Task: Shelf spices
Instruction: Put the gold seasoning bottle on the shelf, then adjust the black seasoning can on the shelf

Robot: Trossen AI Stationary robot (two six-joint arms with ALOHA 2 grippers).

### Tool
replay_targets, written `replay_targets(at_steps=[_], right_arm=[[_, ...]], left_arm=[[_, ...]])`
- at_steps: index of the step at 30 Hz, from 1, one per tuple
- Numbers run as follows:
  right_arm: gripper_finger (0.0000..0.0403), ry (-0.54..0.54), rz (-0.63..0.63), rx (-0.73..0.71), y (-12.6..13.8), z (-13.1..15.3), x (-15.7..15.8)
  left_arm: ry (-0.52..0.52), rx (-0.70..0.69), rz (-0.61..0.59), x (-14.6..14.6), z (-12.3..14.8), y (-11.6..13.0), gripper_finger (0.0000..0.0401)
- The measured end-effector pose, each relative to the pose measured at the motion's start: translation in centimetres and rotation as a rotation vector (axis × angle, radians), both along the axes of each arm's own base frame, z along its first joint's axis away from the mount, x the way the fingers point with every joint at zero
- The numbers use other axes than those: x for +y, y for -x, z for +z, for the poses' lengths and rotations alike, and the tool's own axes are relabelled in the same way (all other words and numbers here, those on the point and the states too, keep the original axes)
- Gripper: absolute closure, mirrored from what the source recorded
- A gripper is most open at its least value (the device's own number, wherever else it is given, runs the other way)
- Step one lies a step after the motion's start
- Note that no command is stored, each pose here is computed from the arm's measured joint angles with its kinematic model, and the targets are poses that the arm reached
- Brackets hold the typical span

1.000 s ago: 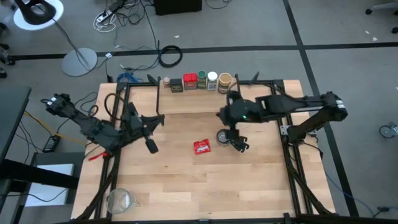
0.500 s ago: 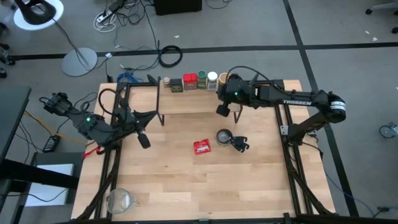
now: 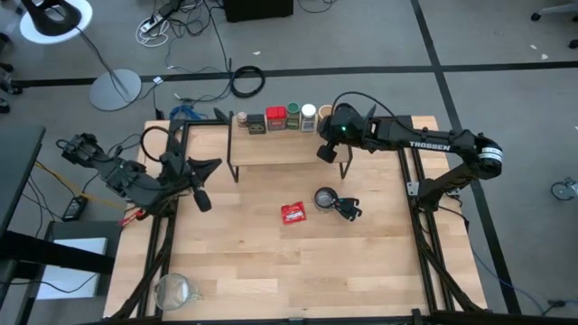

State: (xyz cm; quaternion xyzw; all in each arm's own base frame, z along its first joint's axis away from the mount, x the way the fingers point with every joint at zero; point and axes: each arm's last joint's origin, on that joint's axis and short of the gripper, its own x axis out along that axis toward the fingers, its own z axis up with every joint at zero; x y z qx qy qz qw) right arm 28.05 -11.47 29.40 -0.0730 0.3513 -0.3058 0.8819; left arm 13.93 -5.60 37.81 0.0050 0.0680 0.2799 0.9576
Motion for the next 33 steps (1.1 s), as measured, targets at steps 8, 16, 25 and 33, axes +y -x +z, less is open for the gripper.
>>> replay_targets(at_steps=[8,16,25,33], right_arm=[[0.0403,0.0,-0.041,0.0,0.5,0.0,-1.1],[0.0403,-0.017,-0.031,0.034,0.7,-0.3,-1.1],[0.0403,0.02,0.172,-0.094,-0.4,1.8,2.8],[0.0403,0.077,0.36,-0.31,1.1,6.1,8.4]], left_arm=[[0.012,0.009,-0.007,0.3,-0.1,0.5,0.0397],[0.011,0.017,-0.019,0.3,-0.2,0.5,0.0397],[0.021,0.089,0.018,0.5,-1.3,-0.8,0.0397],[0.065,0.253,0.035,2.0,-3.8,-5.5,0.0397]])
